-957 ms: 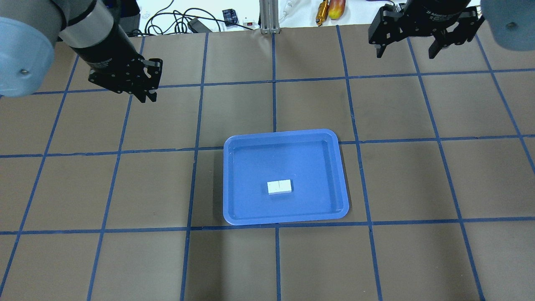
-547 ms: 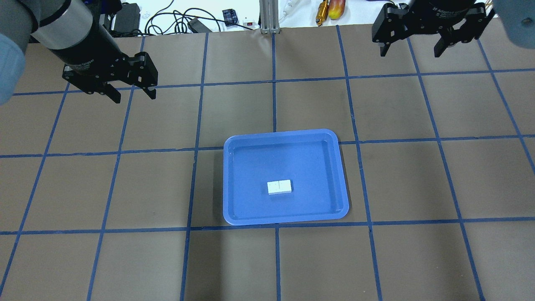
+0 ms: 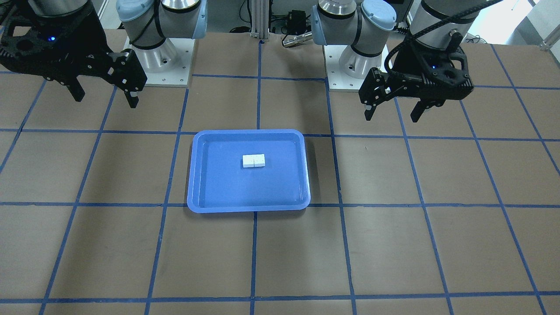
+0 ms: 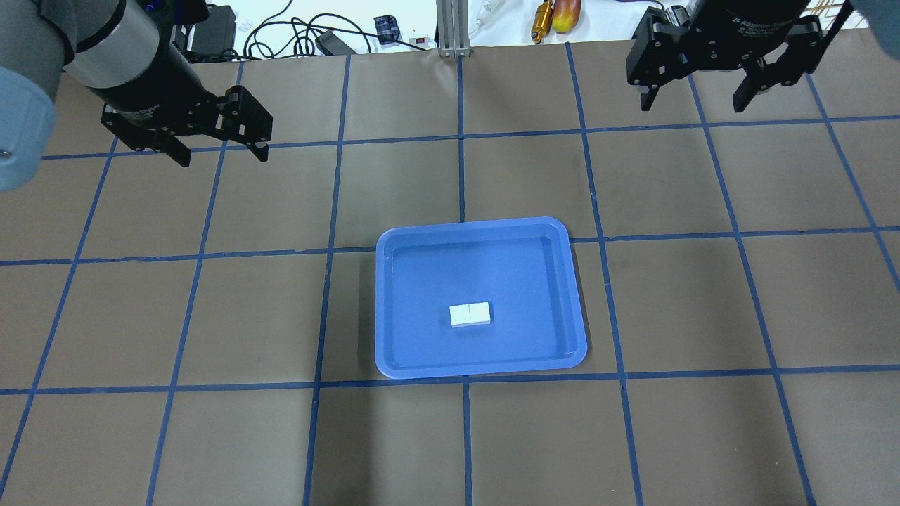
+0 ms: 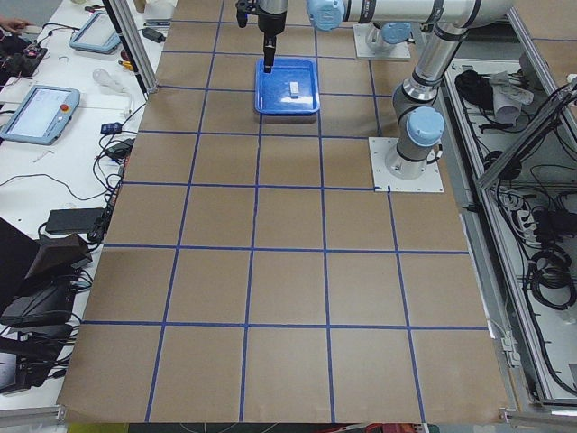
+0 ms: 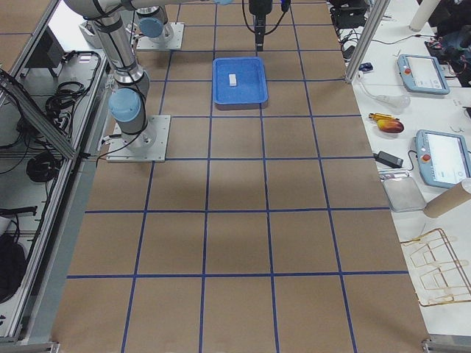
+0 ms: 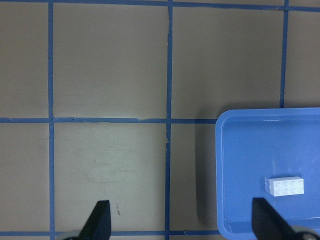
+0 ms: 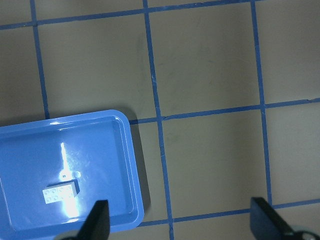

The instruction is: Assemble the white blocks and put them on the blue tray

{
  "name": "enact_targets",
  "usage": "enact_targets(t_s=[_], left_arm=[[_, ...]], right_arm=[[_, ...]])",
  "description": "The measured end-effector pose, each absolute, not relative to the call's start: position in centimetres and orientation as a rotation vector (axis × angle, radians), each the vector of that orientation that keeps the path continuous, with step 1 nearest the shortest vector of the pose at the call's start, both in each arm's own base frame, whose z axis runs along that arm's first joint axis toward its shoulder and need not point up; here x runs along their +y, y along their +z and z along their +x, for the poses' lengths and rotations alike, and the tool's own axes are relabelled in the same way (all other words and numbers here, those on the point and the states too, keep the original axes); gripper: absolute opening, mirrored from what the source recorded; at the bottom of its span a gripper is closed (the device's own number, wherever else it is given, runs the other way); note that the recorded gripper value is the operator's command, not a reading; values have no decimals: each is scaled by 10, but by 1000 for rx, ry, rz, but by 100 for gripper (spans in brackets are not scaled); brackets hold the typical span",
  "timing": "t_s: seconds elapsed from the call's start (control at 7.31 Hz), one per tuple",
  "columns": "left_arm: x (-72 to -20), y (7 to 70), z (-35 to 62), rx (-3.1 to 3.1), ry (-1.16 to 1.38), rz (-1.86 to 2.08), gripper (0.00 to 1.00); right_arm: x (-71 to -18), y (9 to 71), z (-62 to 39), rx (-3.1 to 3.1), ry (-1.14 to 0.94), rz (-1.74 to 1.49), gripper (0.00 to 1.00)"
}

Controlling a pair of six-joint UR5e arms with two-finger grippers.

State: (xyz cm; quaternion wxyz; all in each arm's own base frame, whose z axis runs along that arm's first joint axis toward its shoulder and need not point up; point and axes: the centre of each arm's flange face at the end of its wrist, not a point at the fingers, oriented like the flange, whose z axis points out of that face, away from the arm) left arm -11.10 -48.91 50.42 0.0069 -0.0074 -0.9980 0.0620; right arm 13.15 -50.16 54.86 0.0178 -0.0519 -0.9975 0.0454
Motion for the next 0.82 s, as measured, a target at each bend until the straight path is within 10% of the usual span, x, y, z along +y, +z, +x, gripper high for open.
enact_targets(t_s=[0.82], left_arm=[[-492, 504, -106, -3169, 205, -81, 100]], right_arm=[[-501, 544, 133, -3103, 127, -158, 100]])
